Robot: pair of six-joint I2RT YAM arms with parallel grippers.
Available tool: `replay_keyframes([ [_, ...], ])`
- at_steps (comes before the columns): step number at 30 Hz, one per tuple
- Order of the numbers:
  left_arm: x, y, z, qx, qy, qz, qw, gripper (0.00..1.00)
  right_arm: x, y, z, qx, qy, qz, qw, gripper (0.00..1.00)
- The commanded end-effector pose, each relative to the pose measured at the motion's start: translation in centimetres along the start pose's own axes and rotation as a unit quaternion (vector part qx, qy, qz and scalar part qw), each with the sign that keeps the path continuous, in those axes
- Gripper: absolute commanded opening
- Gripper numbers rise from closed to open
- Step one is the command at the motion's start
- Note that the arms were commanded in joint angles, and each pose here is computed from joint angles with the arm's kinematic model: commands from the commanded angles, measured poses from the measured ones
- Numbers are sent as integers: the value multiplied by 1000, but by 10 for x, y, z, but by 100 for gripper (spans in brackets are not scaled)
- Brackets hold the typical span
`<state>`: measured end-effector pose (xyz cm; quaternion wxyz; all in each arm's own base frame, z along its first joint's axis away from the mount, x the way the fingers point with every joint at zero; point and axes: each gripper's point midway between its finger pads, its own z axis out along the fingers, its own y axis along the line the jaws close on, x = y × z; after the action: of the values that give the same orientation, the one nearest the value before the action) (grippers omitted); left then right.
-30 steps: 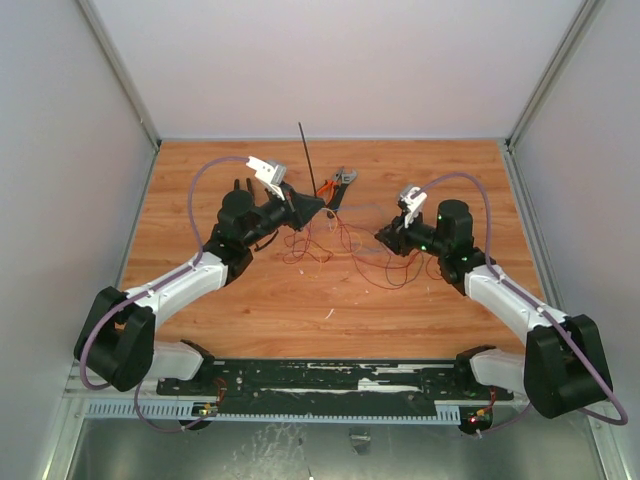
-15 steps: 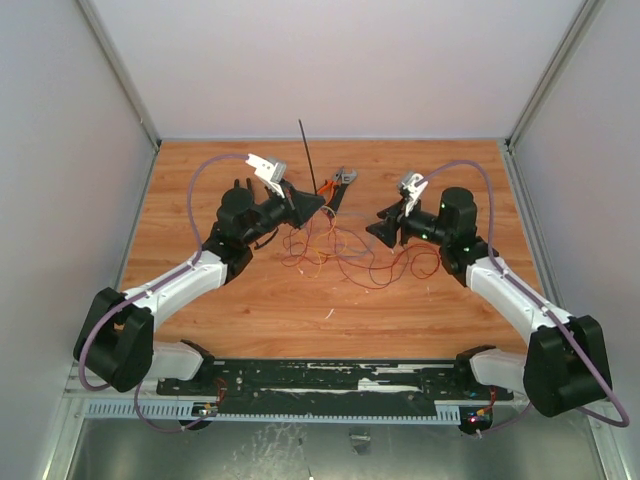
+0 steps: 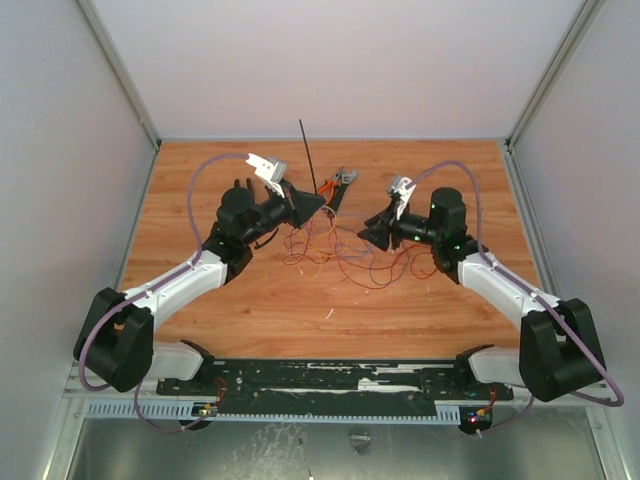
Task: Zip-tie the wires
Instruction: Adjust the cable at the center of the board.
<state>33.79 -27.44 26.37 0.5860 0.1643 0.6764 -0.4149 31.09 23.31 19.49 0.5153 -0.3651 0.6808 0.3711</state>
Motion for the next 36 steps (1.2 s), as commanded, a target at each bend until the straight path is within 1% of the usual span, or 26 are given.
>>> replay_keyframes([
  [1, -25, -8, 1, 14, -27, 16, 999, 0, 15, 38, 7, -65, 6, 16, 998, 40],
  [5, -25, -8, 1, 13, -27, 15, 999, 0, 35, 58, 21, -89, 15, 45, 995, 38],
  [8, -26, -8, 1, 13, -27, 15, 999, 0, 40, 60, 34, -85, 7, 79, 993, 39],
  [12, -25, -9, 1, 14, -27, 12, 999, 0, 44, 43, 51, -46, -9, 103, 994, 42],
  [21, -27, -9, -1, 12, -28, 16, 999, 0, 52, 3, 84, 21, -16, 154, 988, 42],
  [30, -25, -11, -1, 19, -26, 11, 999, 0, 52, 3, 99, -5, -32, 189, 981, 45],
  [36, -25, -12, -2, 20, -27, 9, 999, 0, 56, -5, 104, 9, -29, 189, 982, 47],
])
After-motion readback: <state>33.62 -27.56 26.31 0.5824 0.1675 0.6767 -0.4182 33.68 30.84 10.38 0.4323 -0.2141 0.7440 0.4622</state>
